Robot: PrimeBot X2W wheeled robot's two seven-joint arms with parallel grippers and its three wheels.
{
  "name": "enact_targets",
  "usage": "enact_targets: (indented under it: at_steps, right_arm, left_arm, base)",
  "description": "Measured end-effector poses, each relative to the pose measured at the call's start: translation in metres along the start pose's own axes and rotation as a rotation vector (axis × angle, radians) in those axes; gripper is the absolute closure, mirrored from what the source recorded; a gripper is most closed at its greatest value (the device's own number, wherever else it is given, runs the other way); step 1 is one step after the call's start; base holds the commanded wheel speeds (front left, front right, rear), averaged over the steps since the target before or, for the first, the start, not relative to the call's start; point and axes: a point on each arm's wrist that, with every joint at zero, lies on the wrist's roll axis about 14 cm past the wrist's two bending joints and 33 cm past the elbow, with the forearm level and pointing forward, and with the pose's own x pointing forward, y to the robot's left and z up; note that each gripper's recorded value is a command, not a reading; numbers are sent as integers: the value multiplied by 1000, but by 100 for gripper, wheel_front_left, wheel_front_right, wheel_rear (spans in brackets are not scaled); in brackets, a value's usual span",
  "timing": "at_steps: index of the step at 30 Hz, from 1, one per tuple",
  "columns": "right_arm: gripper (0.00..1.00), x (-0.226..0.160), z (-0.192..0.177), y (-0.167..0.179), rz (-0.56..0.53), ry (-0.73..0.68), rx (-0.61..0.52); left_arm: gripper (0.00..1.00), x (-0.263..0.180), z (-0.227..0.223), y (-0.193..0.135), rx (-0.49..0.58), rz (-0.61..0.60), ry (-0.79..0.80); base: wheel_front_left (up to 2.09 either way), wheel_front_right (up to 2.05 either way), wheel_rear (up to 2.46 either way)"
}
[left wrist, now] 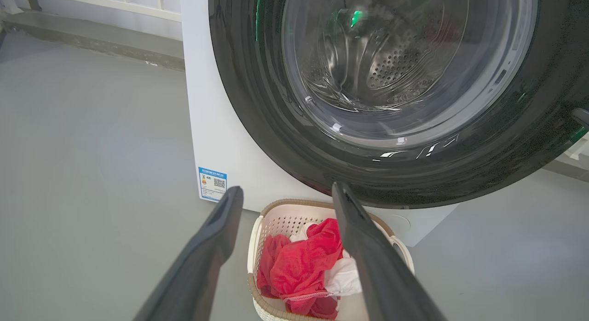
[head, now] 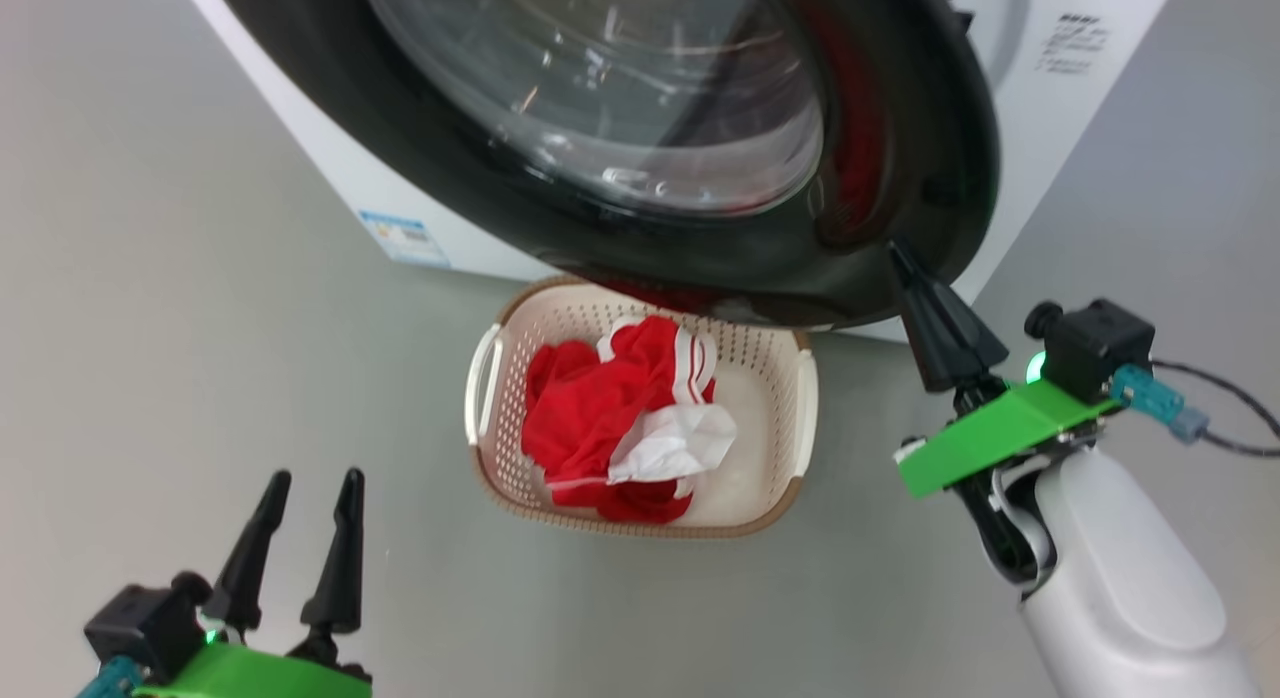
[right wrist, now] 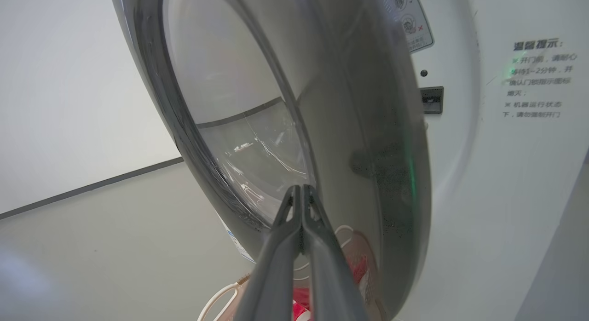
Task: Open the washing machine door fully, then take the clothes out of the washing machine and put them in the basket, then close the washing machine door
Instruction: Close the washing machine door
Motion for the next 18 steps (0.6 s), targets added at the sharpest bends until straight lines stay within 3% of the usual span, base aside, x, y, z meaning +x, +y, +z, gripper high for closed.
enact_targets:
  at_steps: [10,18]
  right_arm:
    - [100,28,-11,-12,-5,-12,30]
    - [100,52,2,-35,-47,-85,49]
  left_arm:
    - [0,14,-6,3,3,8,20]
    - [0,34,-9,0,9,-11,28]
  base:
    - [0,0,0]
    - [0,0,0]
